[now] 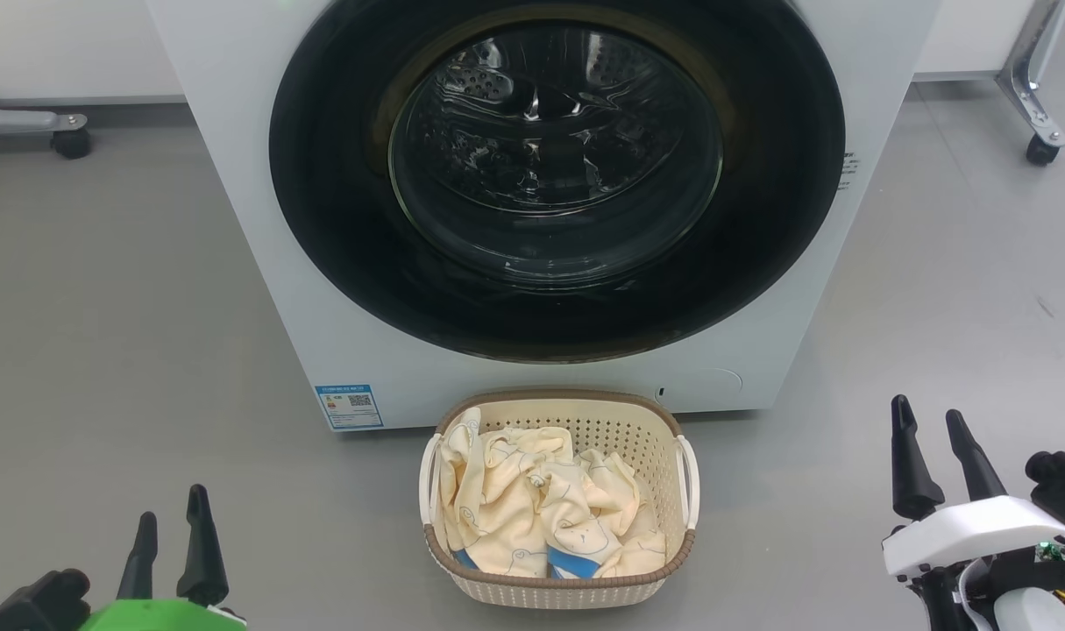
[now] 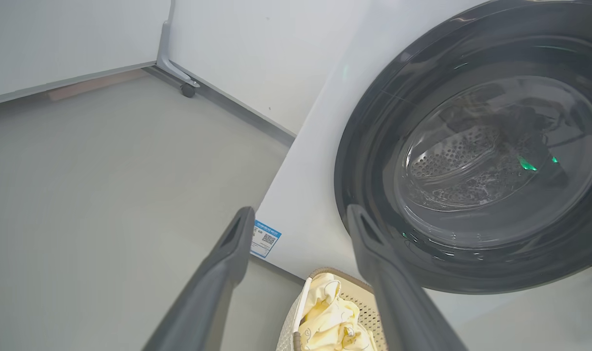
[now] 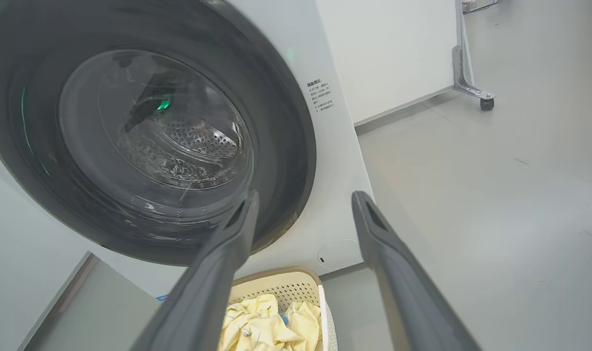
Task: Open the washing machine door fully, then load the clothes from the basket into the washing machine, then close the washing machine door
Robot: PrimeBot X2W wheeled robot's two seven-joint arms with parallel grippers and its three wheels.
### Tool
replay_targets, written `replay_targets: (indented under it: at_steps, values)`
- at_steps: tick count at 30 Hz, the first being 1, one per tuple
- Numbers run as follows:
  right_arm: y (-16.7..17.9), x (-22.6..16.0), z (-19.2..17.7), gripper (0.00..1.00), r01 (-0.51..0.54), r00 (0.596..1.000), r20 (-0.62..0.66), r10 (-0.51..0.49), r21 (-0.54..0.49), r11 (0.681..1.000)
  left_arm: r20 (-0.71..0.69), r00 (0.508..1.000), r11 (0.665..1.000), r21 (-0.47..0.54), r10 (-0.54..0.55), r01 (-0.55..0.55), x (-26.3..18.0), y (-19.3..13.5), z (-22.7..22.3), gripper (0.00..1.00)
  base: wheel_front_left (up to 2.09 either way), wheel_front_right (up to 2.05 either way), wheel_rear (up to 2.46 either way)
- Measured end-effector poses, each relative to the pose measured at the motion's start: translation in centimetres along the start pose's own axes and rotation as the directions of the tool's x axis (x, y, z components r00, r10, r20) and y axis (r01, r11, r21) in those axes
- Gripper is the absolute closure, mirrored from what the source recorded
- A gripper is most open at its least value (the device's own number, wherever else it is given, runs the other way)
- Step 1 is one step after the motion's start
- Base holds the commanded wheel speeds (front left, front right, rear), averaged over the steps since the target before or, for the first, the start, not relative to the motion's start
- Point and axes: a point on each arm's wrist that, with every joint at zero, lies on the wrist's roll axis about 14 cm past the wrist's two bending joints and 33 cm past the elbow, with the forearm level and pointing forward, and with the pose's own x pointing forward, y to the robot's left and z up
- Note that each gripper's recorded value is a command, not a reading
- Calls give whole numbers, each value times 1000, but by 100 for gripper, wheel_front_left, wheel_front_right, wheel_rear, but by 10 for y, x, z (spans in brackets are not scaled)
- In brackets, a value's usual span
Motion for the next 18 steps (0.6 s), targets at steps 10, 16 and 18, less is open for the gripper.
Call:
replay_targets:
  at_steps: [10, 16, 18]
  values:
    - [12, -1, -4, 0, -61, 998, -5, 61, -159, 985, 1, 1000, 988, 154, -16, 15, -6, 0, -3, 0, 0, 0, 0]
    - [14, -4, -9, 0, -83, 997, -15, 81, -239, 967, 23, 999, 967, 251, -43, 36, -6, -5, 2, 0, 0, 0, 0]
    - [16, -5, -10, 0, -92, 996, -17, 91, -268, 959, 27, 998, 958, 282, -53, 43, -6, -7, 2, 0, 0, 0, 0]
